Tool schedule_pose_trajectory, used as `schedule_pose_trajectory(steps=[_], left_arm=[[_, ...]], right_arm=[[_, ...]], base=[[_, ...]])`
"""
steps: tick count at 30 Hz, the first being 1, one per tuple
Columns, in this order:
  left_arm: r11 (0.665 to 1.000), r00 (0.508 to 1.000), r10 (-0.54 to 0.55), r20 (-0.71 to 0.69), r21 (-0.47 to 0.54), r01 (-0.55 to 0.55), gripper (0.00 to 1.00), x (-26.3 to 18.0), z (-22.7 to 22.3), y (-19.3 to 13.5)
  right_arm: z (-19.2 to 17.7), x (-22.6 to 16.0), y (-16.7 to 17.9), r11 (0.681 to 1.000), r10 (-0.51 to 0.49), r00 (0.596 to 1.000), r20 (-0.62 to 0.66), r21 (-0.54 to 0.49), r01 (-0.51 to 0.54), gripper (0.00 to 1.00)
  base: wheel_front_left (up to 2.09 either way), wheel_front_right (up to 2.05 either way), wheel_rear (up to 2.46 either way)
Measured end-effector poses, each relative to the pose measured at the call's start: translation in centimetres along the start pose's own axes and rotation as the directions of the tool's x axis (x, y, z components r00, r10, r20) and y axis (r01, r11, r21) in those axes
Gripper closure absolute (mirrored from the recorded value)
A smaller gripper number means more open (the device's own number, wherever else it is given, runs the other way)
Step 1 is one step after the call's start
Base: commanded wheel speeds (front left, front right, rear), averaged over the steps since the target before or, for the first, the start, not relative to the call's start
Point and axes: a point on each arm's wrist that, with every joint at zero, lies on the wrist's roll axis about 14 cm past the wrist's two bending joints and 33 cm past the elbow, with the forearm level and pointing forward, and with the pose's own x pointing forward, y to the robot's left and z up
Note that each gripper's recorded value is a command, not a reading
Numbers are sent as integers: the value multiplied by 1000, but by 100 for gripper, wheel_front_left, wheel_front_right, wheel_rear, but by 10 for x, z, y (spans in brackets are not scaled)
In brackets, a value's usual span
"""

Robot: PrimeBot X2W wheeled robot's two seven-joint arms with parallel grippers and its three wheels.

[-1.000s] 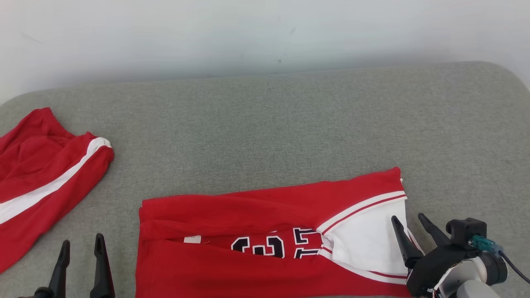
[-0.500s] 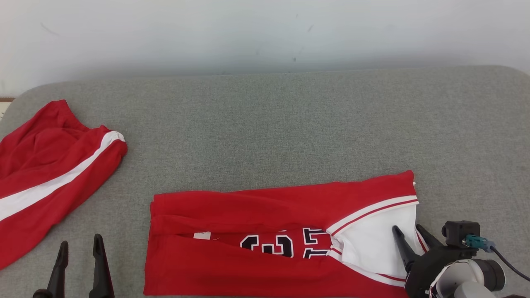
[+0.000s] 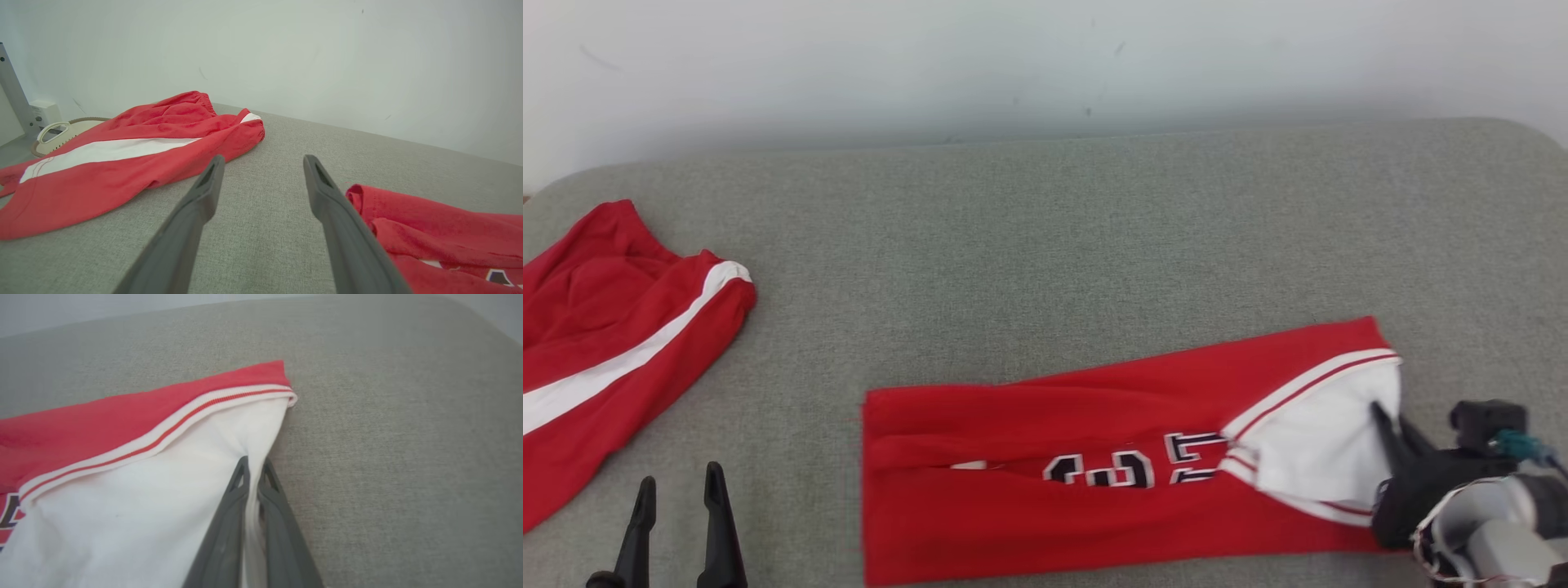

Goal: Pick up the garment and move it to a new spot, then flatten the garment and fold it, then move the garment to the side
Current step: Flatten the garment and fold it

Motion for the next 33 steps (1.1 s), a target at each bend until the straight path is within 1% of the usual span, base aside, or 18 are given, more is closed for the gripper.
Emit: schedule_pose_trajectory(steps=[5,6,7,9,13,17,20,25,29,33], left_arm=[[1000,1000,-9,1,-5,9,0,2,0,-5],[1000,1000,-12,2,-6,12,0,3,0,-6],[1000,1000,-14,2,-8,14,0,3,0,-7],[1000,1000,-18,0,-11,18,0,3,-1,-9],[999,1000,-27,3,-18,27,0,4,0,-12],[999,999,-37,1,-23,37,0,3,-1,-16],[998,999,-47,3,-29,47,0,3,0,-20],[998,999,-49,9,-34,50,0,2,2,-21],[998,999,-49,18,-35,50,0,0,6,-22],[998,999,-46,22,-35,47,0,-2,8,-20]], right_arm=[[15,-8,-40,995,-92,995,35,-38,94,100],[23,-12,-53,991,-122,991,55,-44,124,100],[27,-14,-58,989,-133,989,64,-49,136,100],[33,-18,-64,987,-147,986,79,-51,151,100],[39,-22,-63,987,-148,985,94,-45,152,100],[49,-23,-46,995,-102,988,120,-8,103,100],[61,-25,-25,998,-46,985,164,43,39,100],[74,-32,10,994,65,979,193,75,-80,100],[79,-39,48,968,176,963,206,140,-207,100],[85,-44,79,942,265,938,222,149,-302,100]], base=[[0,0,0],[0,0,0],[0,0,0],[0,0,0],[0,0,0],[0,0,0],[0,0,0],[0,0,0],[0,0,0],[0,0,0]])
